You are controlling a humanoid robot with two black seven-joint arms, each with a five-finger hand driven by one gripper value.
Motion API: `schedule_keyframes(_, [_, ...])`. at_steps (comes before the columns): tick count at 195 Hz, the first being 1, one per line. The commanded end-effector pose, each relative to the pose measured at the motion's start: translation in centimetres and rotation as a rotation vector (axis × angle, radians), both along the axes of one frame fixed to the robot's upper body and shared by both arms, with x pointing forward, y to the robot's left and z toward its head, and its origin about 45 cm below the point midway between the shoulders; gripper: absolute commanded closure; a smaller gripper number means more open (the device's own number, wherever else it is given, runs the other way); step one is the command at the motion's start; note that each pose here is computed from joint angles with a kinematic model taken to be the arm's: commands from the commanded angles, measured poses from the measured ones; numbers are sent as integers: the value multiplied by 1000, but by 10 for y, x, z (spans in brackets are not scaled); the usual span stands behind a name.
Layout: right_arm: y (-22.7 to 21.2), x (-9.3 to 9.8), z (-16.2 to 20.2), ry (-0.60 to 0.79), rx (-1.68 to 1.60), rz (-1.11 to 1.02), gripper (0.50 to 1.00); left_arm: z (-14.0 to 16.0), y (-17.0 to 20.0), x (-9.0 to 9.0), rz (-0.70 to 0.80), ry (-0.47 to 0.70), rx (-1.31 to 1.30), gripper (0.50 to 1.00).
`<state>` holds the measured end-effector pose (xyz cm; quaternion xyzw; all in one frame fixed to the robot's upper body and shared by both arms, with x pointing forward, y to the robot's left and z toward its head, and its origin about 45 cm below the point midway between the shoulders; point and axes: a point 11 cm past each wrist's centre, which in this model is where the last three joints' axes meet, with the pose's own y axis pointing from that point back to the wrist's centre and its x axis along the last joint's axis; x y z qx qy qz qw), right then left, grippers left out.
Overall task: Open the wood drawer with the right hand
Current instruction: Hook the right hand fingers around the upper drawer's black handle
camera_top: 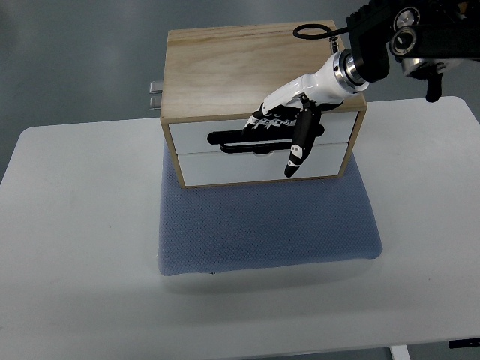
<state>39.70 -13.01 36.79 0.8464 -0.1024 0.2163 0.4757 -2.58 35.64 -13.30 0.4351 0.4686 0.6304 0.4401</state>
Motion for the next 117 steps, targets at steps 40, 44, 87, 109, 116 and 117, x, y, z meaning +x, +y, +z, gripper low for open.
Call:
schedule_keyframes(40, [-5,2,-11,2,21,-33,560,0,0,0,1,0,0,500])
schedule_keyframes(44, [-5,2,-14,2,23,-38,560,0,0,0,0,0,0,500])
schedule_keyframes(87, [-8,3,-17,7,30,-45,560,0,0,0,1,0,0,500])
schedule_keyframes(109, [-9,2,-19,13,32,-49,560,0,0,0,0,0,0,500])
schedule_keyframes(116, [-10,2,-21,16,32,-50,560,0,0,0,0,0,0,500])
schedule_keyframes(117, [-10,2,-21,16,32,-50,560,0,0,0,0,0,0,500])
